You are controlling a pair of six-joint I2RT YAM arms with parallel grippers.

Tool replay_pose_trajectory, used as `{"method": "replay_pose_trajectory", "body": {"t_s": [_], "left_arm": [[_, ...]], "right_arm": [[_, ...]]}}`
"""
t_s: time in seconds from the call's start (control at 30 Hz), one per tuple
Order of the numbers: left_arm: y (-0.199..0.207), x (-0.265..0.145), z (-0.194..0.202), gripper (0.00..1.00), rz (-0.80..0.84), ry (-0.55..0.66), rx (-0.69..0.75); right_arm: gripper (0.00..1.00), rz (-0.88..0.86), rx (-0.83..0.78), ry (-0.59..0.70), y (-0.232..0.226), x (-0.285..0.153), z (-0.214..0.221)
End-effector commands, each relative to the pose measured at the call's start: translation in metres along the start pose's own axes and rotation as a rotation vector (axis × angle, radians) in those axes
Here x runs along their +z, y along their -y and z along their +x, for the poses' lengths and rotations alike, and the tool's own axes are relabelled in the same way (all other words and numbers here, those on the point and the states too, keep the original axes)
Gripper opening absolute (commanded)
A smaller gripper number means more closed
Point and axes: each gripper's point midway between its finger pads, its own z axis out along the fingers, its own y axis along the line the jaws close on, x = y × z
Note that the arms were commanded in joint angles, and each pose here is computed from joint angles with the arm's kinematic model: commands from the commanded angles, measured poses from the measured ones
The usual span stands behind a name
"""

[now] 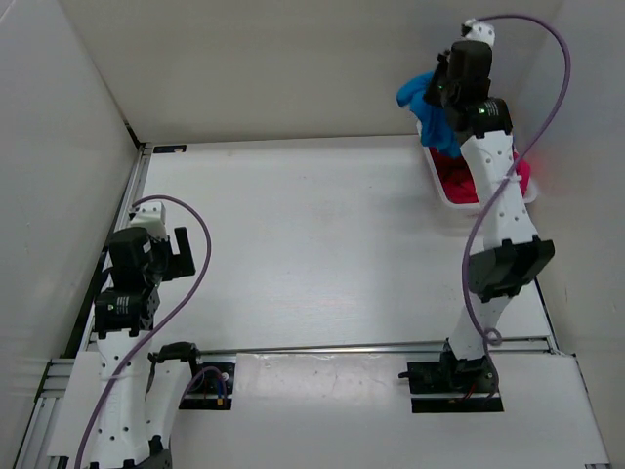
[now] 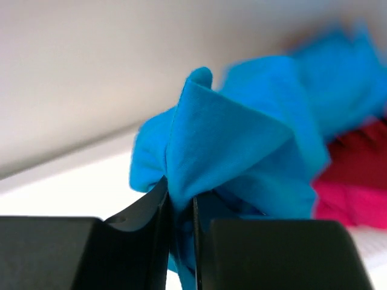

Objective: Fold and stack the t-shirts
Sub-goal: Move the tshirt to the center of the board

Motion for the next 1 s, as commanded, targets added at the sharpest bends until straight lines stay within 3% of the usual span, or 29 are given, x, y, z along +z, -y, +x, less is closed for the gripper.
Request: {"method": "replay_pose_trajectory", "body": {"t_s": [0.0,0.1,0.2,0.47,0.57,0.6,0.63,0.8,0.97], "left_arm": [[0.007,-0.006,-0.013,0.99,0.043,0.054,-0.001],[0.009,-0.011,-0.023,0.99,0.052,0.08,-0.002],[0.008,-0.019,-0.032,0.99,0.052,0.114,-0.004],[0.009,-0.025,-0.032,0.99,0.061,0.123,-0.004],[0.015,-0.028,-0.027,0.99,0.098,0.111,-0.002],[0.019,-0.026,-0.014,0.99,0.118,0.063,0.001],[0.028,-0.028,-0.008,0.99,0.173,0.042,0.002],[0.046,-0.026,0.051,0.99,0.27,-0.203,-0.01],[0.058,-0.018,0.077,0.99,0.334,-0.361,-0.031]], "right_arm": [[0.0,-0.511,-0.084,0.22,-0.128,-0.125,-0.074],[0.0,-0.934,-0.144,0.164,-0.22,-0.223,-0.04],[0.0,-1.039,-0.166,0.109,-0.239,-0.268,-0.011],[0.01,-0.681,-0.267,-0.23,-0.158,-0.2,0.152],[0.3,-0.643,-0.283,-0.392,-0.129,-0.186,0.208],[0.5,-0.62,-0.282,-0.434,-0.117,-0.18,0.221],[0.78,-0.58,-0.261,-0.484,-0.105,-0.176,0.234],[0.83,-0.387,-0.14,-0.642,-0.042,-0.166,0.288],[0.83,-0.317,-0.077,-0.675,-0.027,-0.173,0.311]]}}
